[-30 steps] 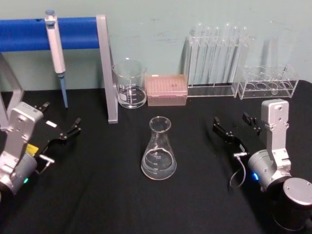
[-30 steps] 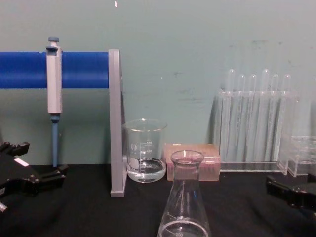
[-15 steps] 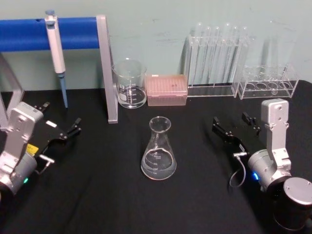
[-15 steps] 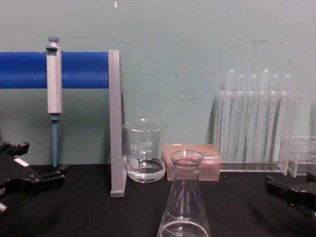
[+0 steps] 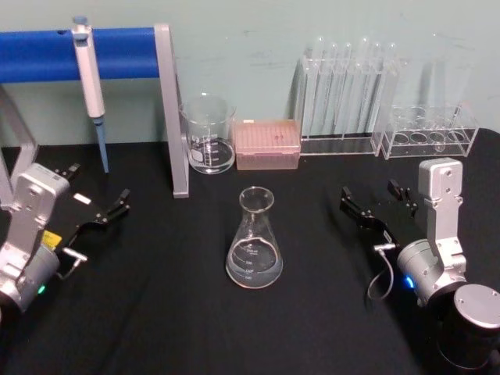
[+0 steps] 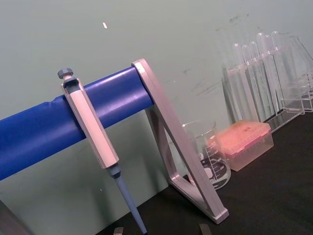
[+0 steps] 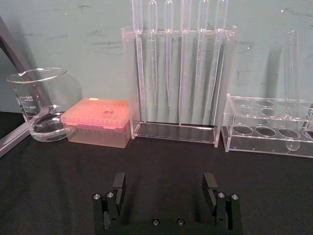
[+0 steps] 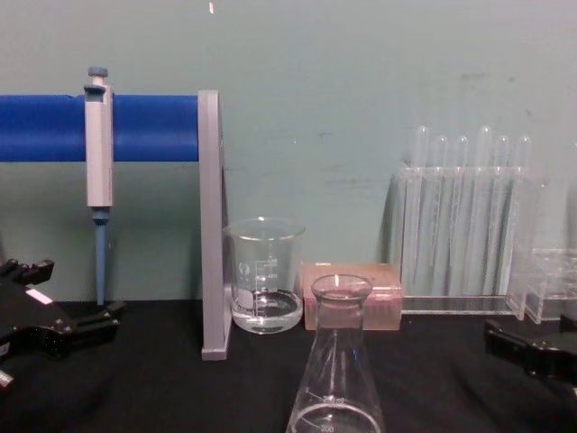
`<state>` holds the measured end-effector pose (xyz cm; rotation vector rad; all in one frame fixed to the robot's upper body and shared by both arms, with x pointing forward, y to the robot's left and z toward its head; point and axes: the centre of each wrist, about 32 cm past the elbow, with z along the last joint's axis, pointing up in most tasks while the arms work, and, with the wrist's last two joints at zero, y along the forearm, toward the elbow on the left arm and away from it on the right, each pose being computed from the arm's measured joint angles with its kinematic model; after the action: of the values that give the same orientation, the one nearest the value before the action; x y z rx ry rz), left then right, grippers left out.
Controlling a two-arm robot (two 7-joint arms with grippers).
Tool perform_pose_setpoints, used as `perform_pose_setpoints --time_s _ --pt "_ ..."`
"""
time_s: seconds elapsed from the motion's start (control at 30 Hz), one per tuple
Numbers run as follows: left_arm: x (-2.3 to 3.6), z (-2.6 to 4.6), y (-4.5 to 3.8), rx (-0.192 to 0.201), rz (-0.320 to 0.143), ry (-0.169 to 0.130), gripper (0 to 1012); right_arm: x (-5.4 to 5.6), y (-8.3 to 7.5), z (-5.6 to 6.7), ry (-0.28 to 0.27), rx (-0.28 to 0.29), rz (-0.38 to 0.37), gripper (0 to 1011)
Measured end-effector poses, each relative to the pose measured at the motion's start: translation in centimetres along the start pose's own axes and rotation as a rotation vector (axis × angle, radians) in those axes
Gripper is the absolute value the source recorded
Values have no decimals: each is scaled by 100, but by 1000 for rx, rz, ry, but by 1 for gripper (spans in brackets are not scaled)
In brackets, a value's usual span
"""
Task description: Grasp the erlenmeyer flask with one hand, shake it three times, then place it back.
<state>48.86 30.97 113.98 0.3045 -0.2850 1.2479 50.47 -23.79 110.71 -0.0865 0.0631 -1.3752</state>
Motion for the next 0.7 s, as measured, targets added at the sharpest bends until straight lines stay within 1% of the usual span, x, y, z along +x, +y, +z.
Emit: perform_pose_setpoints --time_s 0.7 --pt "0 0 0 0 0 0 1001 0 0 0 0 1 -1 1002"
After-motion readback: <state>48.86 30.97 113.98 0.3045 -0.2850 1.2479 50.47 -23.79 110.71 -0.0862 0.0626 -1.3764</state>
